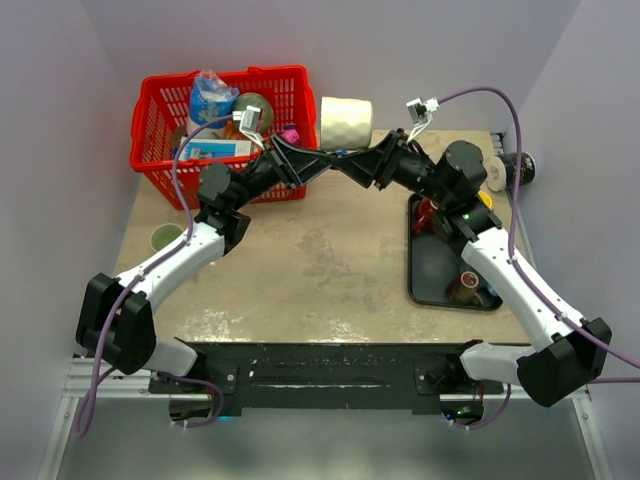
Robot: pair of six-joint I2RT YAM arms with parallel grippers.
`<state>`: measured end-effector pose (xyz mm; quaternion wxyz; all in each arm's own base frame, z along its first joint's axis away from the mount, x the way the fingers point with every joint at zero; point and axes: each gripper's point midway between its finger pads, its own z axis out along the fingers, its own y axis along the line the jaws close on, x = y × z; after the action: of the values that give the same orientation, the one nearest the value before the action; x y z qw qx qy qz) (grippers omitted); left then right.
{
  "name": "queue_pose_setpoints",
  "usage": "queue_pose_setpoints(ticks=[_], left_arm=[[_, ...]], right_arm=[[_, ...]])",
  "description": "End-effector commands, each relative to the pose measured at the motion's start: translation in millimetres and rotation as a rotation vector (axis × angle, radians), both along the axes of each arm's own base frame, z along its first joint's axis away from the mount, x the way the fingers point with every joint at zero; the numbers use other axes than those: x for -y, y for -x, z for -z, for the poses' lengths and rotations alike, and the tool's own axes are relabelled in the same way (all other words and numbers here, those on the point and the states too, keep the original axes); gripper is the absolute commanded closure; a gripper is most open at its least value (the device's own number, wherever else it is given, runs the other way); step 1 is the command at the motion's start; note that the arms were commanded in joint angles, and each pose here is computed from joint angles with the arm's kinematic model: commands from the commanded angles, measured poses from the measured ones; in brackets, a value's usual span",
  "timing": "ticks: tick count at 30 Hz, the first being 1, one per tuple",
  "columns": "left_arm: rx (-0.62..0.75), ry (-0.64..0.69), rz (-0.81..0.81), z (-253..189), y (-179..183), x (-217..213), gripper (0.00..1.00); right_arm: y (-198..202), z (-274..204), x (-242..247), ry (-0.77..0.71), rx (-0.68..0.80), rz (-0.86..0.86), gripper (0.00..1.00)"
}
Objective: Turn the mug right side up
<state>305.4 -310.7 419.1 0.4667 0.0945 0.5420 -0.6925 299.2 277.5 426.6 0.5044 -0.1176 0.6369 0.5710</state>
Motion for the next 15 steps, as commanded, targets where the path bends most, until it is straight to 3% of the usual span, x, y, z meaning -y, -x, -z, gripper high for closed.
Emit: queue_pose_setpoints(ticks=[1,4,15], left_arm=[[0.141,0.062,-0.060,-41,14,-13,1.00],[0.132,0.052,-0.062,-37,13,-12,1.00],[0.083,-0.016,-0.103,-20,-1,-9,1.00]], right_arm=[[-1,3,-2,0.003,0.003,0.012,0.40],[-3,5,-1,0.005,-0.004,0.024,0.33],[-11,8,3,0.007,-0.022,0.072,0.26]])
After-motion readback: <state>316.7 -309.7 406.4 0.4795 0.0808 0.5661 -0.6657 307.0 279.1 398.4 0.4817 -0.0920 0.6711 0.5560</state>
